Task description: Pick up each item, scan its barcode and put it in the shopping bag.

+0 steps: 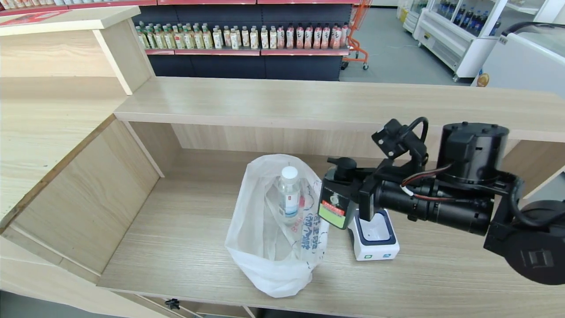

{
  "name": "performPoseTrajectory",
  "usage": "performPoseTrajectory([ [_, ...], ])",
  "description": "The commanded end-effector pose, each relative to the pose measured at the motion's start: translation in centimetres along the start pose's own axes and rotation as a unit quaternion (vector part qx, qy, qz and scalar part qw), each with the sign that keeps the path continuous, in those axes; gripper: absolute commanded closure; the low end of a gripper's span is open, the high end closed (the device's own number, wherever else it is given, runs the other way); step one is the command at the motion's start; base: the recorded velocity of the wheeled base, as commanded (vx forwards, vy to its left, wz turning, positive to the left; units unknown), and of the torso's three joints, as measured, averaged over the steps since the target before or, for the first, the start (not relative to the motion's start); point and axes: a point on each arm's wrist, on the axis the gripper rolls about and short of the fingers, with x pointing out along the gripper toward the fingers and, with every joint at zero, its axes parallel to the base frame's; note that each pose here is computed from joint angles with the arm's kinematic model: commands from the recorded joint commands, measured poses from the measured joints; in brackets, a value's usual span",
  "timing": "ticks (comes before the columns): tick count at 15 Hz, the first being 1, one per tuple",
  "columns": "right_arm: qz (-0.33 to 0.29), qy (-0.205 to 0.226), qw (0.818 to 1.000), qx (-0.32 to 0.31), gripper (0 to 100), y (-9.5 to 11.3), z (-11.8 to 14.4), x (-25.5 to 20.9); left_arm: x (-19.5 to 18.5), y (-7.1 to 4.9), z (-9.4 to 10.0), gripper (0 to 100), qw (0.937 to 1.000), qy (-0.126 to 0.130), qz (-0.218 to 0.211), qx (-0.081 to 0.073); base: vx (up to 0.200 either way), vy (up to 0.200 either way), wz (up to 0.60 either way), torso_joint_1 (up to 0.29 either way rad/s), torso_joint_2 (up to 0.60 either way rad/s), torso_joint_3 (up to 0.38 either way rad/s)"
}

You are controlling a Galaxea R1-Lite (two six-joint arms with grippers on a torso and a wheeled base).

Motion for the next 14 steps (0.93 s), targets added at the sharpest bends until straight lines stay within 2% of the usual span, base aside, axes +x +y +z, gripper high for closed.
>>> performPoseTrajectory([
  [1,0.017,0.036,0.999,0.007,100,0.5,-2.5,1.9,0.0,0.0,0.0,0,1.0,0.0,0.0,0.0,0.0,0.0,0.0,0.0,0.0,0.0],
  [5,0.029,0.029,0.999,-0.006,100,1.4,-6.0,4.2,0.0,0.0,0.0,0,1.0,0.0,0.0,0.0,0.0,0.0,0.0,0.0,0.0,0.0],
  [8,0.038,0.032,0.999,-0.006,100,2.2,-8.1,4.2,0.0,0.0,0.0,0,1.0,0.0,0.0,0.0,0.0,0.0,0.0,0.0,0.0,0.0],
  [14,0.034,0.014,0.999,-0.011,100,2.5,-9.8,4.3,0.0,0.0,0.0,0,1.0,0.0,0.0,-0.002,0.0,0.0,0.0,0.0,0.0,0.0],
])
